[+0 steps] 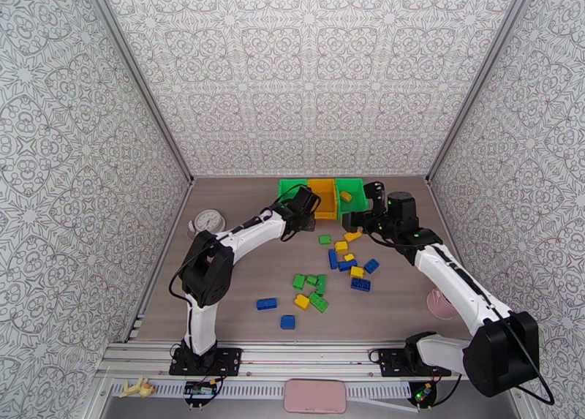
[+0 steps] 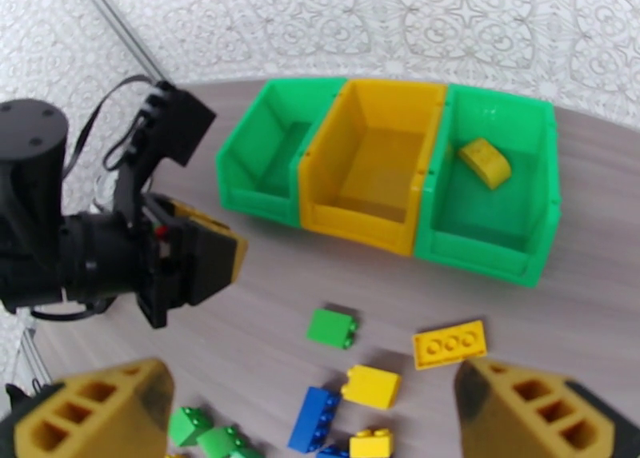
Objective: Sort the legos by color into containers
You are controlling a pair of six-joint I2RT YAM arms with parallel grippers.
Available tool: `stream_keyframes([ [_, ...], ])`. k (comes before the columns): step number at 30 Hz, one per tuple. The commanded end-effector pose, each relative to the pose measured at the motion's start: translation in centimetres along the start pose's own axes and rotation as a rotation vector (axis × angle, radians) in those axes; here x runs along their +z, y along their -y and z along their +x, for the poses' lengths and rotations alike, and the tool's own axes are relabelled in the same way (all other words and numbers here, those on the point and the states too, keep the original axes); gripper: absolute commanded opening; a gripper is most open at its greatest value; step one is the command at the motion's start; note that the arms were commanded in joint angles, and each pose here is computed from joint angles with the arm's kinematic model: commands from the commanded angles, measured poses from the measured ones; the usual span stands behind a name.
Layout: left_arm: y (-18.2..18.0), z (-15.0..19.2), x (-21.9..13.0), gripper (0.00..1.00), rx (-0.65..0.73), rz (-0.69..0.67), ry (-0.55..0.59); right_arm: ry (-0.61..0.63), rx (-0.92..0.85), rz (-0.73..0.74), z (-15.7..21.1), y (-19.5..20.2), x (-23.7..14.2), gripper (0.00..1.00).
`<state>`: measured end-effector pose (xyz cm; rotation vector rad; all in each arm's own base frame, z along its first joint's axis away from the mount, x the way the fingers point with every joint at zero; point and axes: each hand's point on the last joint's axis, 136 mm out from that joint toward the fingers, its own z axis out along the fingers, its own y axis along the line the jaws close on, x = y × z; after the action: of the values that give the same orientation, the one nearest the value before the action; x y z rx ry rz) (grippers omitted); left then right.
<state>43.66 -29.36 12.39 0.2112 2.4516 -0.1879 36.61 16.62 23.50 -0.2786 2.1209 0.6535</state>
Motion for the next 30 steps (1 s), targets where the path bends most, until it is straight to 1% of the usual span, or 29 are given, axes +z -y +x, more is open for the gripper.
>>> stream_keyframes([
  [1, 0.5, -4.0, -2.6, 0.08, -0.011, 0.014, 0.121, 0.003, -0.029, -0.041, -0.3, -1.4, 0.5, 0.97],
  [13, -1.3, -7.5, -3.5, 0.06, -0.043, 0.001, 0.207, 0.028, -0.090, -0.100, -1.4, -4.5, 1.7, 0.97],
  [18, -2.6, -9.3, -3.3, 0.06, -0.065, -0.010, 0.234, 0.025, -0.106, -0.136, -1.3, -5.3, 3.2, 0.97],
  [26, -4.2, -11.4, -0.7, 0.05, -0.127, 0.021, 0.217, 0.031, -0.094, -0.142, -2.4, -5.5, 4.7, 0.97],
  [30, -5.0, -11.9, 1.1, 0.06, -0.160, 0.020, 0.206, 0.011, -0.109, -0.138, -2.0, -5.3, 5.2, 0.97],
])
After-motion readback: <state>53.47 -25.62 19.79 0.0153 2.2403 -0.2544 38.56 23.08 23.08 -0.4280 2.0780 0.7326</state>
